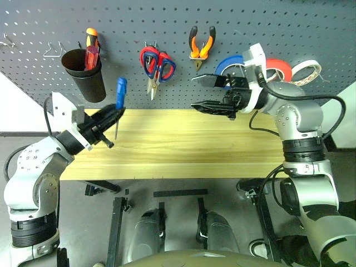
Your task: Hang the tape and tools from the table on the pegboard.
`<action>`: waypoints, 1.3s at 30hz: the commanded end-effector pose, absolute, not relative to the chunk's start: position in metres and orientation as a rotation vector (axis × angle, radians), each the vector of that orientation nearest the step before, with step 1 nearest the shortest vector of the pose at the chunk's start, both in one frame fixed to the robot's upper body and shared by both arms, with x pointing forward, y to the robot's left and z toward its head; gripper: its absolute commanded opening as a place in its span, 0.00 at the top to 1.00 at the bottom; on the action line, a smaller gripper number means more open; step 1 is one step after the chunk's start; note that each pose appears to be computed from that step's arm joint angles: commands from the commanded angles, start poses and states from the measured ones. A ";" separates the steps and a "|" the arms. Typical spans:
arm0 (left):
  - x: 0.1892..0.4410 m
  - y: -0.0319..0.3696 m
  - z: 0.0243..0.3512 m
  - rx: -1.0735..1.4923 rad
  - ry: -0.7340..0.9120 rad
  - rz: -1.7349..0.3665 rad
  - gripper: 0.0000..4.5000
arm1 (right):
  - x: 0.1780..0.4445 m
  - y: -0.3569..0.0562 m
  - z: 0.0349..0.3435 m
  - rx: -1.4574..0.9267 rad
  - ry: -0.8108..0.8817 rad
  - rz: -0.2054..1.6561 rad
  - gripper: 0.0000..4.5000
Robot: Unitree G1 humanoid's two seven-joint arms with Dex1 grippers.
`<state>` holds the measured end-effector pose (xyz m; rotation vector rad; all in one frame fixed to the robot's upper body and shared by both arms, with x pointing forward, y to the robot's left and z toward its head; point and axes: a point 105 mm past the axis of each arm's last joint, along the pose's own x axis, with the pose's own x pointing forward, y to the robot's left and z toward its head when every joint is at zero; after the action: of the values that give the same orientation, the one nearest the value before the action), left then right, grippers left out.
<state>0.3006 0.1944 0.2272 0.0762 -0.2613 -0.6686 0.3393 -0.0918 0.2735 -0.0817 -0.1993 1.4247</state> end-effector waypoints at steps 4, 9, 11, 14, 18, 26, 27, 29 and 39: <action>0.292 0.192 0.273 0.016 -0.526 -0.679 0.91 | 0.333 -0.099 0.320 -0.112 -0.368 1.382 0.00; 0.297 0.196 0.283 0.040 -0.578 -0.632 0.91 | 0.333 -0.100 0.333 -0.120 -0.414 1.377 0.00; 0.298 0.200 0.297 0.071 -0.646 -0.573 0.91 | 0.335 -0.100 0.337 -0.130 -0.437 1.358 0.00; 0.296 0.204 0.318 0.102 -0.738 -0.503 0.91 | 0.338 -0.100 0.344 -0.121 -0.464 1.339 0.00; 0.290 0.210 0.343 0.102 -0.833 -0.454 0.91 | 0.339 -0.100 0.346 -0.112 -0.475 1.342 0.00; 0.297 0.235 0.362 0.107 -0.854 -0.360 0.91 | 0.343 -0.101 0.349 -0.050 -0.491 1.331 0.00; 0.300 0.237 0.360 0.124 -0.843 -0.359 0.91 | 0.344 -0.100 0.348 -0.054 -0.487 1.331 0.00; 0.308 0.241 0.358 0.128 -0.823 -0.354 0.91 | 0.344 -0.100 0.346 -0.057 -0.480 1.330 0.00; 0.352 0.264 0.356 0.123 -0.828 -0.291 0.91 | 0.341 -0.102 0.348 -0.027 -0.469 1.323 0.00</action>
<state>0.3562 0.2666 0.3439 0.0802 -0.7725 -0.2839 0.3512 -0.0998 0.3314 -0.0095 -0.3990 1.3129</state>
